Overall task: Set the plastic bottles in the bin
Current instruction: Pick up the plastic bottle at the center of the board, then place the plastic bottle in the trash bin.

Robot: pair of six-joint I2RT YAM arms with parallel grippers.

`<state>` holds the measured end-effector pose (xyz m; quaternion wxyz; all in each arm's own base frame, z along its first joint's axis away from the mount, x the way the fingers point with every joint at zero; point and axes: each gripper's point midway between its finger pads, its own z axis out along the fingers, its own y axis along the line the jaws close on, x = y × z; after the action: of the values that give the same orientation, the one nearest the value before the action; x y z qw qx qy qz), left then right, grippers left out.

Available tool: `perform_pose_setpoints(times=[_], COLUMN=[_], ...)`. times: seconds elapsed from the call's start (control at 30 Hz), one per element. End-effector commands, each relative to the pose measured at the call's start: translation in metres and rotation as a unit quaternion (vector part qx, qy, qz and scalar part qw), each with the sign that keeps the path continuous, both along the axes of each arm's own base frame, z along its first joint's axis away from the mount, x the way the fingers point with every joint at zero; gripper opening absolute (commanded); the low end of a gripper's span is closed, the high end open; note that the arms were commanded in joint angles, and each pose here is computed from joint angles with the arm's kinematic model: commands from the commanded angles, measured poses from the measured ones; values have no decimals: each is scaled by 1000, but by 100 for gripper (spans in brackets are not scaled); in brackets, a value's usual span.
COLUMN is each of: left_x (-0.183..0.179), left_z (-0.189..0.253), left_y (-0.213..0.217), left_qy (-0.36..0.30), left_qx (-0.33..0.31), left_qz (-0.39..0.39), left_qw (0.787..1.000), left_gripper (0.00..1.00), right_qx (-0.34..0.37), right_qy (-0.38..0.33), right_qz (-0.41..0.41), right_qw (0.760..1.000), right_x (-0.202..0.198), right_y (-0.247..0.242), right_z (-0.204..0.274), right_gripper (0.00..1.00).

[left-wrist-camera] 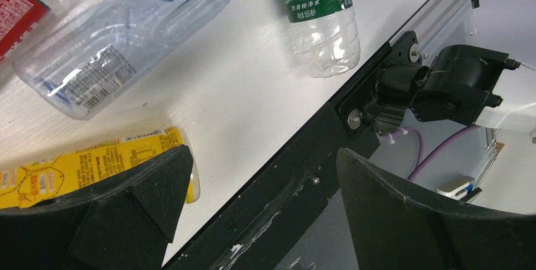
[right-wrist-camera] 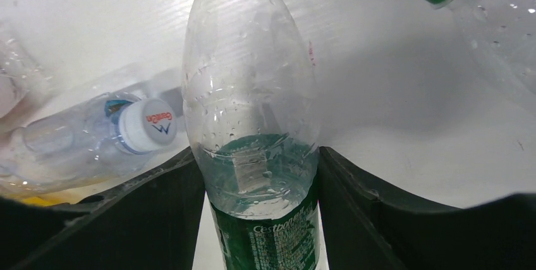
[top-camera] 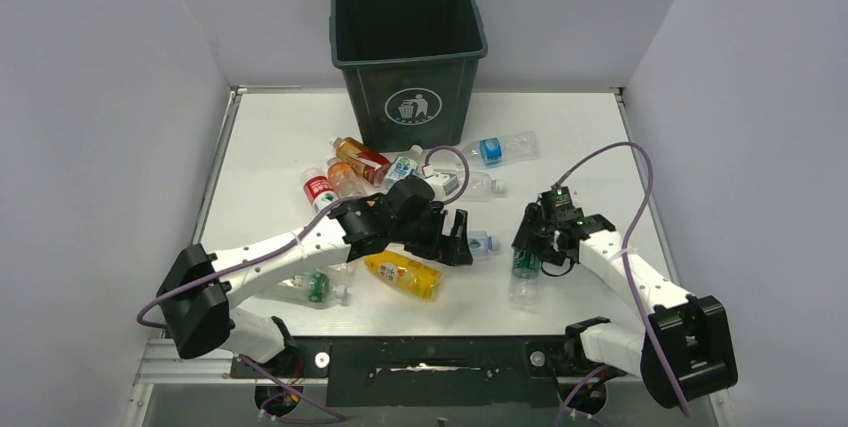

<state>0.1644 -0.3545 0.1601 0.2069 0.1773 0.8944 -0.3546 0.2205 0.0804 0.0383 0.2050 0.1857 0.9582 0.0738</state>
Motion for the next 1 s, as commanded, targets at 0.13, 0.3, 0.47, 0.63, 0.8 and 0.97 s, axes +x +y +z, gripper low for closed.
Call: perform_pose_setpoints(times=[0.13,0.3,0.47,0.63,0.8,0.97], left_x=[13,13,15,14,11,16], left_z=[39,43,51,58,59,56], left_y=[-30,-41,-49,-59,-69,-75], left_qy=[-28,-23,-27,-26,-12,-25], left_qx=[-59,-80,-103,-142,-175,-171], left_qz=[-10,-19,-19,-24,-28,-16], left_qw=[998,996,994,989,984,985], left_gripper=[86,86,86,85,86,86], right_qx=[7,24,46,70,97,137], right_qy=[-95,-129,-160,-177,-192,-207], right_qz=[5,18,29,36,35,35], right_qw=[995,991,986,981,976,968], right_x=[24,30,35,39,43,48], right_y=[1,8,15,24,32,45], right_z=[54,82,111,133,146,160], right_gripper=[51,51,51,51,51,51])
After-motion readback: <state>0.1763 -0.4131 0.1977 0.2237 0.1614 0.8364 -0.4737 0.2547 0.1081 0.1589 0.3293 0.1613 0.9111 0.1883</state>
